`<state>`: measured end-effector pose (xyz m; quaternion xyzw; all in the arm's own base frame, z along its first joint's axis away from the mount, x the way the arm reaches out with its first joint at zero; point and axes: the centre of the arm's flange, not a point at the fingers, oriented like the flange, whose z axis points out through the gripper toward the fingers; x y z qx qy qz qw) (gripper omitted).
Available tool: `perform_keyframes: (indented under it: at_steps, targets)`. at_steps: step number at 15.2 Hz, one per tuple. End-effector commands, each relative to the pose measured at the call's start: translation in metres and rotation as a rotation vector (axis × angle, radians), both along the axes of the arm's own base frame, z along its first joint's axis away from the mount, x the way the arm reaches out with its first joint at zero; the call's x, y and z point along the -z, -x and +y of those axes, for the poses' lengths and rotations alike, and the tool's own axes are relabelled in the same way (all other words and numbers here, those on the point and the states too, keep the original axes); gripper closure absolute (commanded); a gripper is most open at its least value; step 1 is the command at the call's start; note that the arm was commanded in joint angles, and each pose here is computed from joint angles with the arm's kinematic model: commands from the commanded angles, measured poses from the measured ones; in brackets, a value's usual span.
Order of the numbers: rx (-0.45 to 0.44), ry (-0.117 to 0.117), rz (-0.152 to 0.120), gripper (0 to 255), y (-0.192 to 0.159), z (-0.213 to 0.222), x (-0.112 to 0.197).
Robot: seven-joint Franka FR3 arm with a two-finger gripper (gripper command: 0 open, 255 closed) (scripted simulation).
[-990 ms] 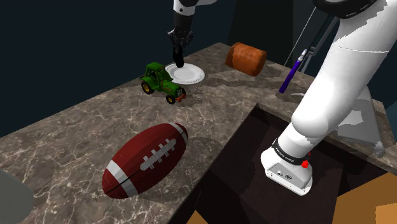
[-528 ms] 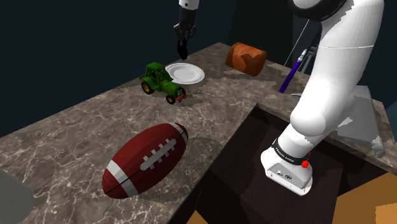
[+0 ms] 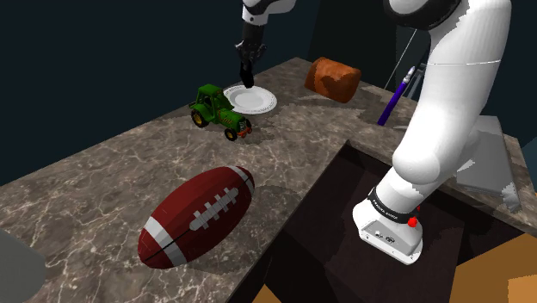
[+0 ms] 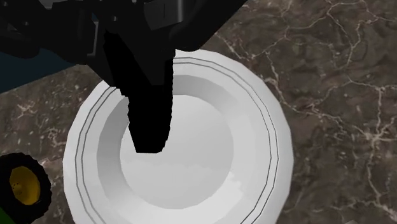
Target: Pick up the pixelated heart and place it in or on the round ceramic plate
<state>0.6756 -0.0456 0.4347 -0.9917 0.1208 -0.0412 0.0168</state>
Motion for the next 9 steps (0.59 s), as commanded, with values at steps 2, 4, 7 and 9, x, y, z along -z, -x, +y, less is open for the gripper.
perform_keyframes:
  at_steps: [2, 4, 7, 9]
  targets:
    - [0.0, 0.0, -0.001, 255, 0.001, 0.0, 0.016]
    - [0.0, 0.0, -0.001, 255, 0.001, 0.0, 0.026]
    - [0.0, 0.0, -0.001, 255, 0.001, 0.0, 0.042]
    - [0.0, 0.0, -0.001, 255, 0.001, 0.0, 0.053]
